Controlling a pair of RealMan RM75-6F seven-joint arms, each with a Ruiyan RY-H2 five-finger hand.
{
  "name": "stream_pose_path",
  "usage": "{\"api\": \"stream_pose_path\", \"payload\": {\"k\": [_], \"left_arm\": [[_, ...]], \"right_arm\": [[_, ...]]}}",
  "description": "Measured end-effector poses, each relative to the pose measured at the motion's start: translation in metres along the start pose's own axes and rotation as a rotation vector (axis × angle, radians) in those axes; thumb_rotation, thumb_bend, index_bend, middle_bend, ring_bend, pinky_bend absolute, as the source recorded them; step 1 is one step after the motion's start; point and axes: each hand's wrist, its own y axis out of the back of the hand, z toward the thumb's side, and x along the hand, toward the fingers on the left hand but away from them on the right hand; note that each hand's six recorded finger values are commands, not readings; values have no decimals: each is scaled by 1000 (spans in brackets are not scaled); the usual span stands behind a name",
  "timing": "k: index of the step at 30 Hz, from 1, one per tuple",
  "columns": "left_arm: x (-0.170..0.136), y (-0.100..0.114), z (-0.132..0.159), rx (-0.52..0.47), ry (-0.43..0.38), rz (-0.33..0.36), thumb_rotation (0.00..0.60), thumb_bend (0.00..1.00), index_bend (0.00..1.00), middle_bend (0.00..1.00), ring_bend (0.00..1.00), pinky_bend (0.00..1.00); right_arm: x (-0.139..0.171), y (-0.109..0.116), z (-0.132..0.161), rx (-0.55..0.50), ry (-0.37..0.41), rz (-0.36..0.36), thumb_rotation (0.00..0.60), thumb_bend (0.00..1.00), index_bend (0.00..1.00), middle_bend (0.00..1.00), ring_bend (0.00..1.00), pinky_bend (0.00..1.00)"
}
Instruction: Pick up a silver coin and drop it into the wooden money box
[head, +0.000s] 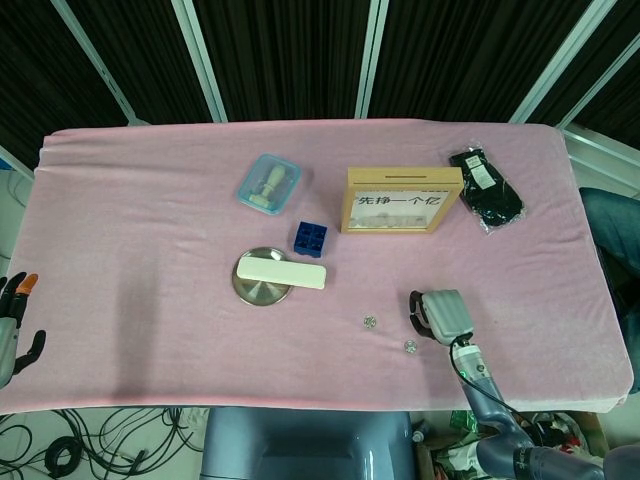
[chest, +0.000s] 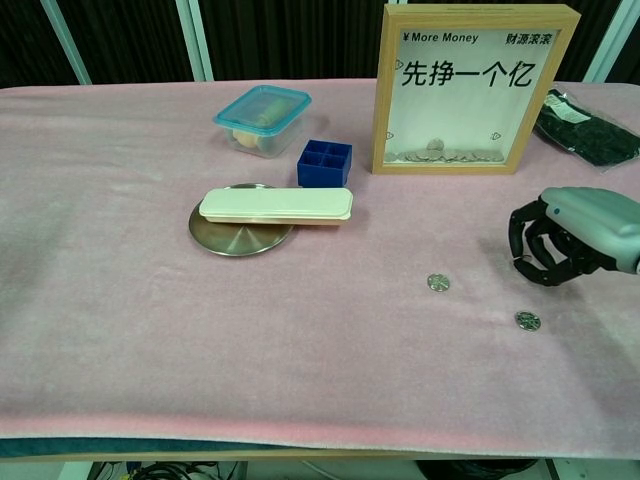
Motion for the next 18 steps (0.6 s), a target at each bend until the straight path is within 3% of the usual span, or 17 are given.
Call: {"api": "stream_pose_path", "payload": {"k": [8,18], "left_arm": [[0,1,0,-10,2,0,600,403,65,43,0,0],[1,-1,0,-28,4,-18,600,403,65,43,0,0]], "right_arm": [[-8,30,13,-37,30,-38,600,402,663,745,820,835],[-45,128,41,-72,56,-107,600,411,688,745,820,835]]}}
